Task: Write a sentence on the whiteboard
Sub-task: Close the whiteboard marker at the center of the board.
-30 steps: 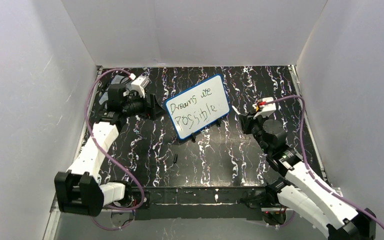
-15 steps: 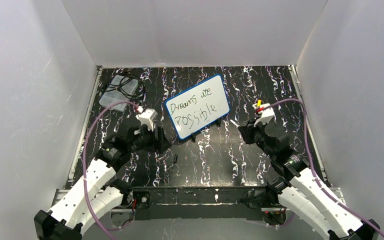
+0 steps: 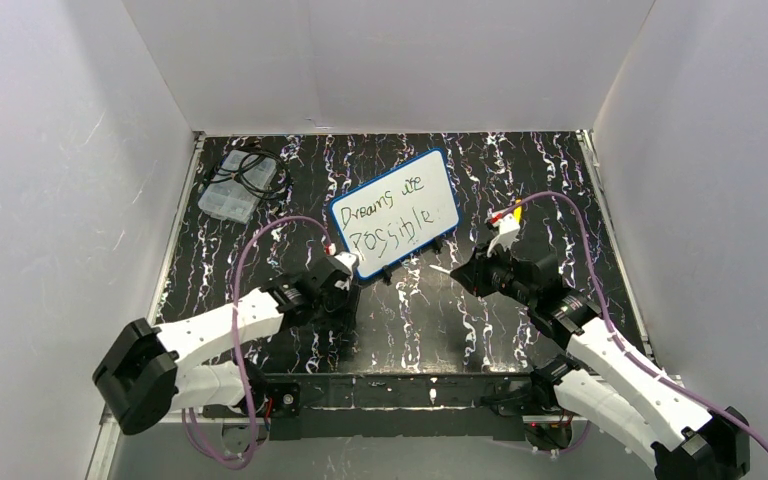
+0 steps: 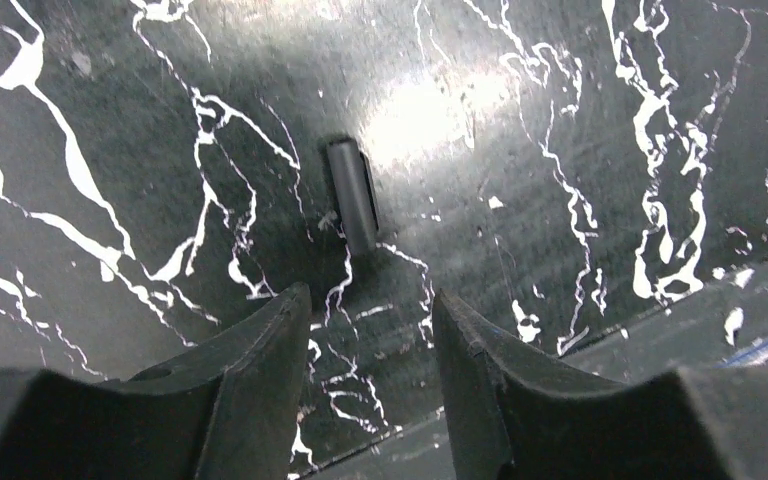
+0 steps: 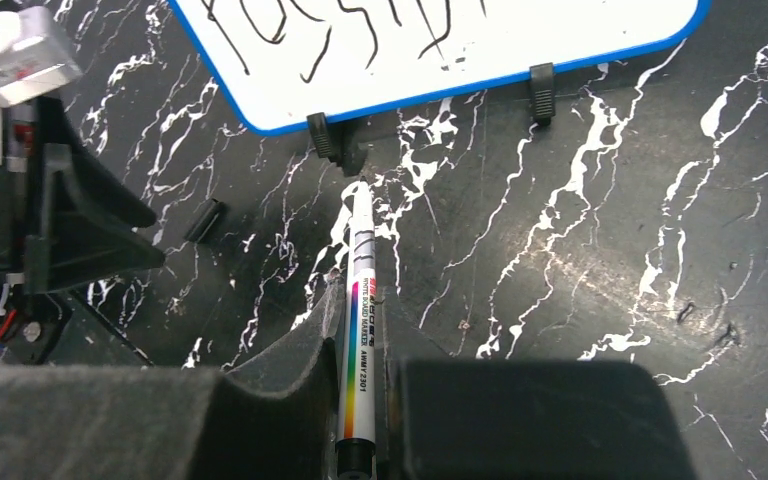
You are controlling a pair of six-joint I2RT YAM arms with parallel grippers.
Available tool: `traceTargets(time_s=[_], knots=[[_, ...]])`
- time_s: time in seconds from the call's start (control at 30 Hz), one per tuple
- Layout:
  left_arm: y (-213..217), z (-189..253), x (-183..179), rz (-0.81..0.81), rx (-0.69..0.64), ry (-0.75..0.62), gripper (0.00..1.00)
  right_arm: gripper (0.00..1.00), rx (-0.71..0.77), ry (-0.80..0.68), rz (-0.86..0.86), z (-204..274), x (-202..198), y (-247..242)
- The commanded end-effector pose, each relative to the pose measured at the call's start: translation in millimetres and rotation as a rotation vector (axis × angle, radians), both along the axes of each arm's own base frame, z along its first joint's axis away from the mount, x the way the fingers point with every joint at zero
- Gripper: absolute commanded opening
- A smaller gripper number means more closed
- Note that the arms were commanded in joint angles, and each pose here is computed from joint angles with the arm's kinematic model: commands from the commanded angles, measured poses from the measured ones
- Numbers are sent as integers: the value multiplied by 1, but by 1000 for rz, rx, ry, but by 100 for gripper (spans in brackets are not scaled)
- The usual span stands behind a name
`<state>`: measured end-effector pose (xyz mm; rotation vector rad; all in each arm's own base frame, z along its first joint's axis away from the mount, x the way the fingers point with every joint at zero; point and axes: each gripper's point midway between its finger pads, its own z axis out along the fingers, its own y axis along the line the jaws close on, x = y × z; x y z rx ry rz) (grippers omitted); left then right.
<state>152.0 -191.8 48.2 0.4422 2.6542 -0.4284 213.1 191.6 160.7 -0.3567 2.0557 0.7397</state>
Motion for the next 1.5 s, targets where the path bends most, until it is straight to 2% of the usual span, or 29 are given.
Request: traceTargets(time_s=[0.0,0.13,0.47,0.63,0.73,0.87,1.03,1.13,1.2,1.37,1.47], knots=[[-10,9,25,46,24,-95,44,1,84,-45,27,28,1,10],[-13,11,35,56,34,-126,43,1,79,-46,9,26,1,6],[-11,-10,36,54,122,-96,35,1,84,-74,-35,35,0,-3],[-12,-15,32,24,131,-86,32,1,73,-74,-49,35,-1,-7],[-10,-19,30,10,161,-68,27,1,66,-71,-61,33,0,-10],[-2,-25,24,13,204,-52,26,1,72,-77,-75,34,-2,-13],[-1,-30,20,4,215,-32,18,1,68,-75,-86,33,-3,-16],[-2,-29,19,-12,214,-34,7,1,61,-65,-78,33,-5,-16],[-3,-25,19,-26,197,-43,0,1,57,-46,-58,34,-7,-13],[-16,9,19,-107,81,-116,0,1,76,-2,159,49,-31,12],[-18,41,19,-199,61,-162,0,1,67,43,183,61,-37,14]])
